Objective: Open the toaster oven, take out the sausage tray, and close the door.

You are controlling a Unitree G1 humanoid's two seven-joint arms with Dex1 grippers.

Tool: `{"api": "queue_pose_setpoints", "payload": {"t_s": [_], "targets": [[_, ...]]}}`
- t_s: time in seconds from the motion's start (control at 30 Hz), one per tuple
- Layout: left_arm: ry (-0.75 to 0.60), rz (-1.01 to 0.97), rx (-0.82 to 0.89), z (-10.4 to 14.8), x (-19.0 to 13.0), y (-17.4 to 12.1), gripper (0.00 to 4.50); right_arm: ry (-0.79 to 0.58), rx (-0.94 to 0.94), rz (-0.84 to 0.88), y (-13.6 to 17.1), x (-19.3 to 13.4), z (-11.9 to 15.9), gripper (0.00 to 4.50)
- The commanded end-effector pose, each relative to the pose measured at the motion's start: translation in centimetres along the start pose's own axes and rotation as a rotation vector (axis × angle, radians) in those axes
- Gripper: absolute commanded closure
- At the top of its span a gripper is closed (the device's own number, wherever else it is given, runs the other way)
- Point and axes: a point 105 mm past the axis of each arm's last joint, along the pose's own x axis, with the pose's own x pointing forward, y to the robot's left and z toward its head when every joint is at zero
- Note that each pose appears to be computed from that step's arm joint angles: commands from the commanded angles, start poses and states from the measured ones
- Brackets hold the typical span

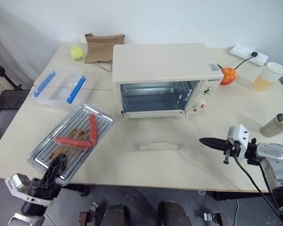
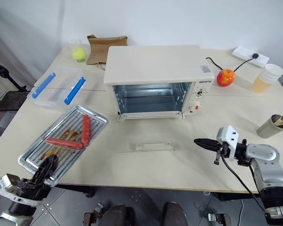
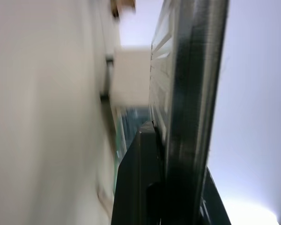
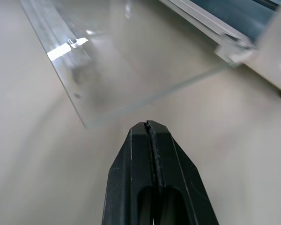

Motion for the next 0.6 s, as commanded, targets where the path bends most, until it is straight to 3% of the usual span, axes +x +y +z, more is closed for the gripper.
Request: {"api": "queue_pose_setpoints", "payload": {"t_s": [0.03,0.37,0.6], "targets": [[-0.052,-0.061,0.021,0.9,1.0,-1.6,4.50,-0.007,0.024,0.050,0.1,0.3,0.3,4.48],[-0.021,-0.070,0.013,1.1,1.8,-1.5,4.50,-0.146,0.073,0.101,0.2,1.3,2.6,4.48],[-0.011,-0.080,0.011,1.3,1.4,-1.5,4.50,-0.292,0.057,0.050,-0.6,0.1,7.4,4.48]]}}
